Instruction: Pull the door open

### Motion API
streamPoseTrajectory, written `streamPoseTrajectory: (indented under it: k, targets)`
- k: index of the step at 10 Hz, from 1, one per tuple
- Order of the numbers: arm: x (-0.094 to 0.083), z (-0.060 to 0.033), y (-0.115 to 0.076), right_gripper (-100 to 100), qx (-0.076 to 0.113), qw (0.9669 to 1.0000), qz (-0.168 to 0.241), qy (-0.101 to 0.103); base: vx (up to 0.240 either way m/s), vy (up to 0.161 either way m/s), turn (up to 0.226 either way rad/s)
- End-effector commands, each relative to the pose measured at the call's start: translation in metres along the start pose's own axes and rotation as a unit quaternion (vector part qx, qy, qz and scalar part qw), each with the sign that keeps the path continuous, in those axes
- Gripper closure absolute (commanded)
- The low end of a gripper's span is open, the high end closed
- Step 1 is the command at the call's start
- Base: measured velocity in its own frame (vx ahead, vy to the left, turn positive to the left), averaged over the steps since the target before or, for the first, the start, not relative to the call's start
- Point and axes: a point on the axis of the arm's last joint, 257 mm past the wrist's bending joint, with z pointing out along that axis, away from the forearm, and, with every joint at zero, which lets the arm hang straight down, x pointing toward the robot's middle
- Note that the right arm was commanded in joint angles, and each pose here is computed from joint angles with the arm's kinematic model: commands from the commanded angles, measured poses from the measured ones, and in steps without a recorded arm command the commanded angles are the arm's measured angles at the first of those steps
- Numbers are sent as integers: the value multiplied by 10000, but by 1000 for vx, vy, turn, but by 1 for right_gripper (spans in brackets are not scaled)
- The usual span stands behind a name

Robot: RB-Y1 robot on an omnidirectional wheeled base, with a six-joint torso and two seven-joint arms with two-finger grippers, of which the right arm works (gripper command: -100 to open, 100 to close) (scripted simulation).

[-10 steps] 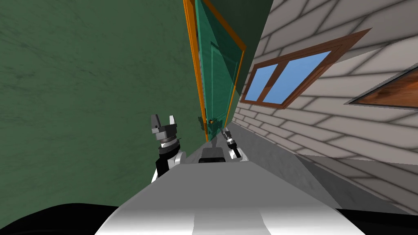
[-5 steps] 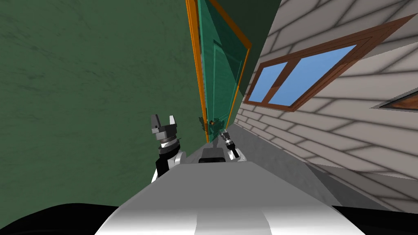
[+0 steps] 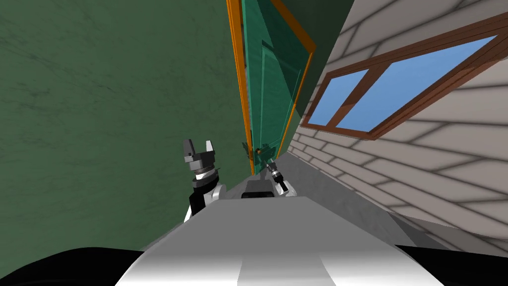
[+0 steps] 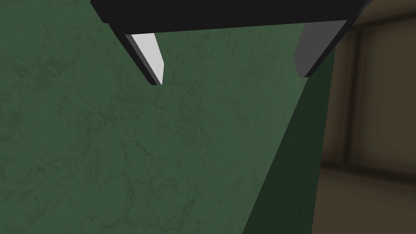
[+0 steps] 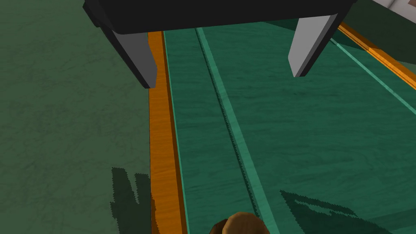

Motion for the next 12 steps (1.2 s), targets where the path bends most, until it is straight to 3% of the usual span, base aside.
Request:
streamPoseTrajectory:
  k: [1,12]
  targets:
    - [124,-18,55,-100,-44,9998,-154,139,80,-77,114]
    - [767,-79,413,-100,-386,9930,-786,797,79,-58,73]
